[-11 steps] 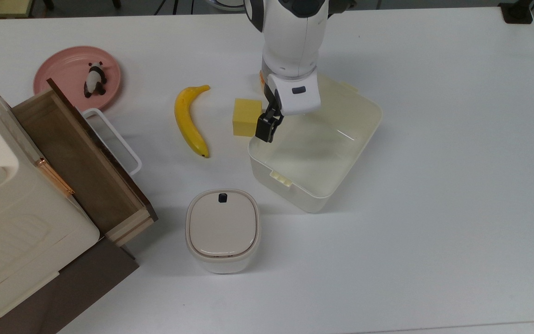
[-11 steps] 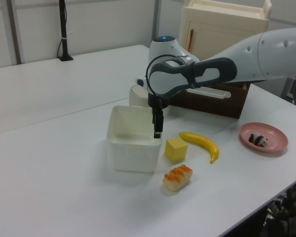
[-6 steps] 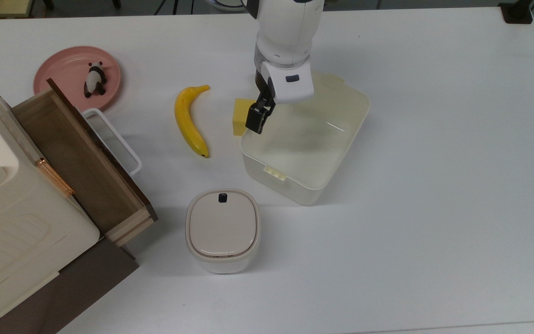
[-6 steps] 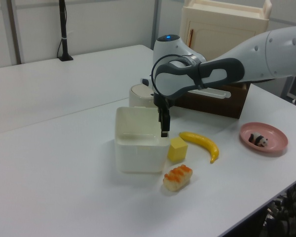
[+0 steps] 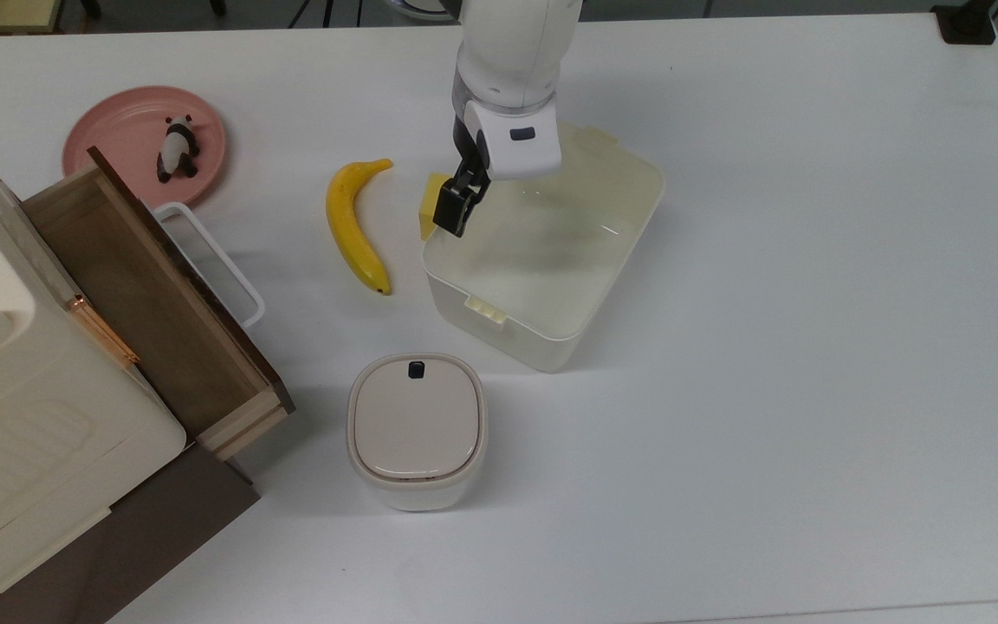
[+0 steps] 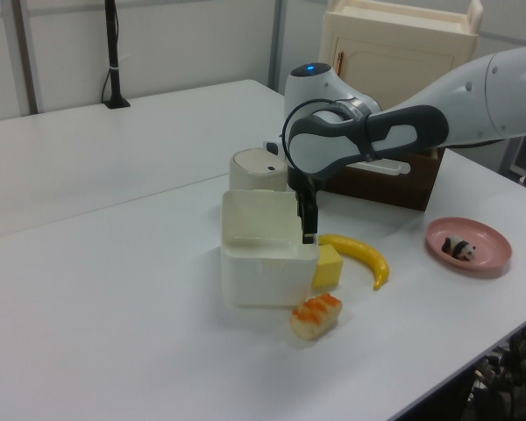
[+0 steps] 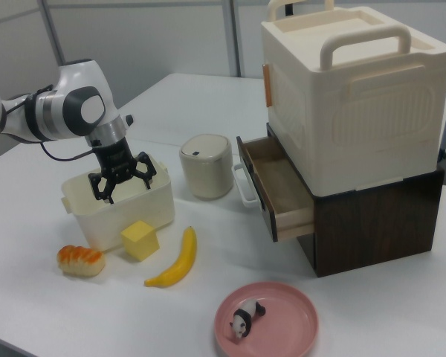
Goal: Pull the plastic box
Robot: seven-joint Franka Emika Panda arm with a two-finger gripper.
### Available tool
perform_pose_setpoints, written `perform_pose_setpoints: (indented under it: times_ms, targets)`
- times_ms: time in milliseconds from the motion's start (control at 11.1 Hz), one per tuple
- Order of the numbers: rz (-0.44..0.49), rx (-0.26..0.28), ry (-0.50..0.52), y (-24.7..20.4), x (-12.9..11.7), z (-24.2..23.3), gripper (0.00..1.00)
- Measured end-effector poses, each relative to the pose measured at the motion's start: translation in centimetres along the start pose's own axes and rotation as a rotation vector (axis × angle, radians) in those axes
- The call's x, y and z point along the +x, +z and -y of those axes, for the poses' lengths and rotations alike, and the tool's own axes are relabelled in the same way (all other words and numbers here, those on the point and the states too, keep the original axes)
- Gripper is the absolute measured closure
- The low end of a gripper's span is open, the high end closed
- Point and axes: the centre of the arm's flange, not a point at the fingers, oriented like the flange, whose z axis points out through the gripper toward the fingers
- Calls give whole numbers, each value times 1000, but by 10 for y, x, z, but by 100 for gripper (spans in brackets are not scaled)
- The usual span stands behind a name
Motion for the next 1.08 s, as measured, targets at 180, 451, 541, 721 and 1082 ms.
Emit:
perform_pose_setpoints:
  times_ms: [180,451,541,721,1082]
  targets:
    - [-2,-2,5,-2,-3,-1,0]
    - [-25,-28,99,-20,-4,-4,0]
    - [-39,-40,171,-30,-4,-5,0]
    - [-69,-60,332,-51,-5,-6,0]
    - [-82,-5,583,-119,-29,-10,0]
